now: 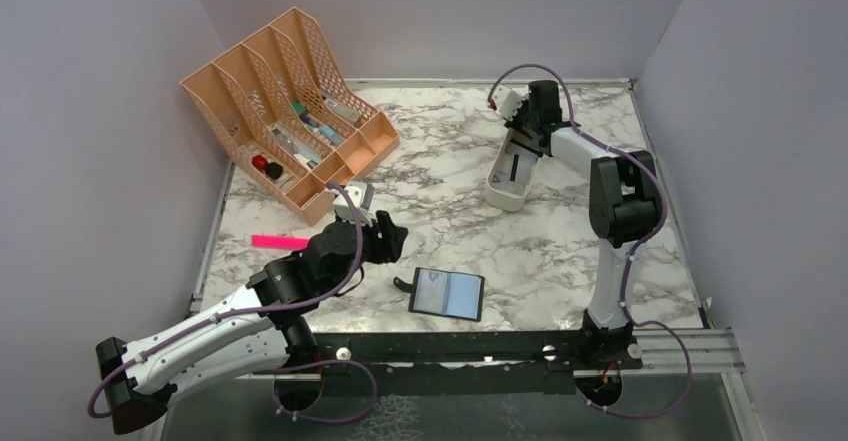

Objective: Put the credit cards into the card holder
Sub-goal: Pick up the credit card from the storage box.

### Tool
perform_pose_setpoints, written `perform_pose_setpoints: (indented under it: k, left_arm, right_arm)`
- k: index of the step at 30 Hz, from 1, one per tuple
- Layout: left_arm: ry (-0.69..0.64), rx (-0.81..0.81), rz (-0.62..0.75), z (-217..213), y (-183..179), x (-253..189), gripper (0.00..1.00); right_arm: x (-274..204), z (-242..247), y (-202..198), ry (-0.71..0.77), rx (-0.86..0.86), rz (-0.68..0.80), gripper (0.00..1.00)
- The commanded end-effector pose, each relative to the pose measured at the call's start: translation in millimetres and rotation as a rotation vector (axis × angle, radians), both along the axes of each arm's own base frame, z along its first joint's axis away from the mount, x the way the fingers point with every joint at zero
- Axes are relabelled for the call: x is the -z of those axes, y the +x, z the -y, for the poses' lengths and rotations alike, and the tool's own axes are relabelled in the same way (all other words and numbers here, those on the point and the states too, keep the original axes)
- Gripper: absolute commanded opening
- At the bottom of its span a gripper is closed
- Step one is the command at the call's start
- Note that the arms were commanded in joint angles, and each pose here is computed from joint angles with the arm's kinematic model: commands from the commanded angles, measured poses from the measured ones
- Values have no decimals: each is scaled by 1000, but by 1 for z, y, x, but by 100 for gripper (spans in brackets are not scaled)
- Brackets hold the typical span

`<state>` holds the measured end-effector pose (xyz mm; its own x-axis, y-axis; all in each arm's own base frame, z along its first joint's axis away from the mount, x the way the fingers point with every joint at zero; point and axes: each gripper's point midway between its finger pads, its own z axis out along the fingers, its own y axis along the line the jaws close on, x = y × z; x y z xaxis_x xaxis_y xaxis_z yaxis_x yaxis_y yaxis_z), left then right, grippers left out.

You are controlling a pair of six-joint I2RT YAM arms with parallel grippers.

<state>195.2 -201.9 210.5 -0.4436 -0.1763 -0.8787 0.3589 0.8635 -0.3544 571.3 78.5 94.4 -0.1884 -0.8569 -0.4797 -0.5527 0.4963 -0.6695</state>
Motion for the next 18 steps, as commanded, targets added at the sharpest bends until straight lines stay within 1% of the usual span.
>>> perform_pose_setpoints:
  k: [1, 2, 3, 10, 15, 18]
  left_arm:
    - [-10, -8, 6, -3, 0, -1, 59]
    - [-13, -9, 6, -3, 0, -1, 59]
    - [-13, -11, 7, -4, 0, -1, 59]
    - [-4, -17, -7, -4, 0, 6, 59]
    - [1, -23, -51, -2, -1, 21, 59]
    - [8, -27, -93, 1, -3, 38, 59]
  right_arm:
    - [-1, -5, -11, 36, -12, -39, 8]
    - [-1, -4, -11, 35, -11, -39, 3]
    - [-2, -4, -10, 33, -9, -34, 1]
    - [-21, -1, -12, 14, 21, 2, 1]
    - [-50, 0, -15, -9, 63, 70, 1]
    - [-72, -2, -20, 4, 86, 119, 1]
